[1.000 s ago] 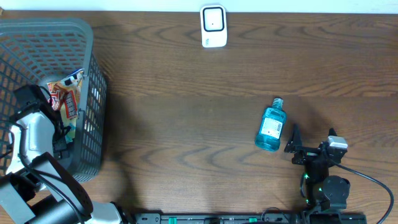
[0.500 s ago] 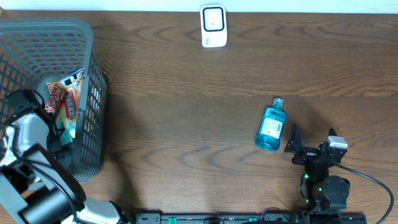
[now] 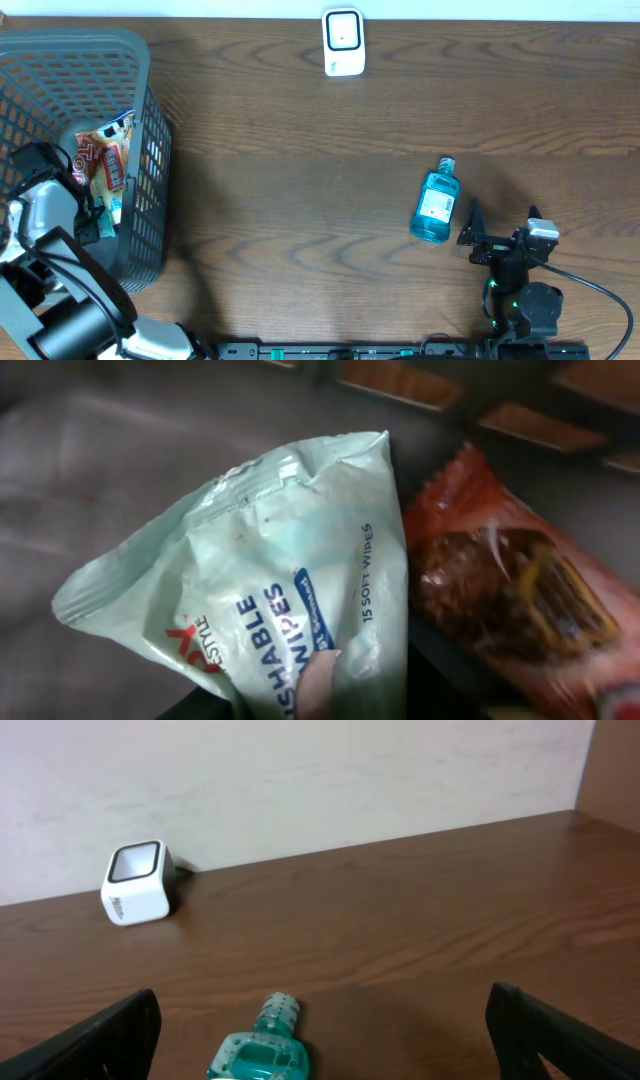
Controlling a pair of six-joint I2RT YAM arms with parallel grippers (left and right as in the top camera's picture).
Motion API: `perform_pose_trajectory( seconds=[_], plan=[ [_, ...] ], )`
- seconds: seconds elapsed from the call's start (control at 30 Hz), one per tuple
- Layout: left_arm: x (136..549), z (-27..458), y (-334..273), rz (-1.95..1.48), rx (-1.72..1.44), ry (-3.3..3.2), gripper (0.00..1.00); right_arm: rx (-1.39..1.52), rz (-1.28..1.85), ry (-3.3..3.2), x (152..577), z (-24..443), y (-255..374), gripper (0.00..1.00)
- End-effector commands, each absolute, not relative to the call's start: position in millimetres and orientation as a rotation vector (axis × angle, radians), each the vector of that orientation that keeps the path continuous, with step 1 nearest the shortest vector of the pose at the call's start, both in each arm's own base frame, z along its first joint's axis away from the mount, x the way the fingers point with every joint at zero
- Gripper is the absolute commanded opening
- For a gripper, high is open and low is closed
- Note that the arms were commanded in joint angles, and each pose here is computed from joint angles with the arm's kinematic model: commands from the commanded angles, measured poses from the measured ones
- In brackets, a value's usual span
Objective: Scan the item barcode
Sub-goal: 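Return the left gripper into the basket and grasp the green wipes pack, then lift the green wipes pack out toward the blue bottle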
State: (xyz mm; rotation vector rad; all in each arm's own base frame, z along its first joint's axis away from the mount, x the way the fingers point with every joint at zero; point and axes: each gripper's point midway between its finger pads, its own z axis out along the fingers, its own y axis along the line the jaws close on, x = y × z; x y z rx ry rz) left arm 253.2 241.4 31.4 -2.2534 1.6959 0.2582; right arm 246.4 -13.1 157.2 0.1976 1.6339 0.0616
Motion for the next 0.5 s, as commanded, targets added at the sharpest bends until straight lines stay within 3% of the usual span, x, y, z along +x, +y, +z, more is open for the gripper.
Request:
perform_pose_trajectory(
  seconds=[0.0,0.27,0.47],
  plan=[
    [259,61,238,0.172,-2.169,1.700,0.37,0.195,0.044,1.637,246,156,-14,0.99],
    [291,167,214,-0.226,-1.925,1.569,0.37,0.195,0.044,1.637,246,156,-14,0.99],
    [312,268,158,-0.655,-1.561,1.526,0.37,0.196,0.044,1.637,246,156,-14,0.99]
  ],
)
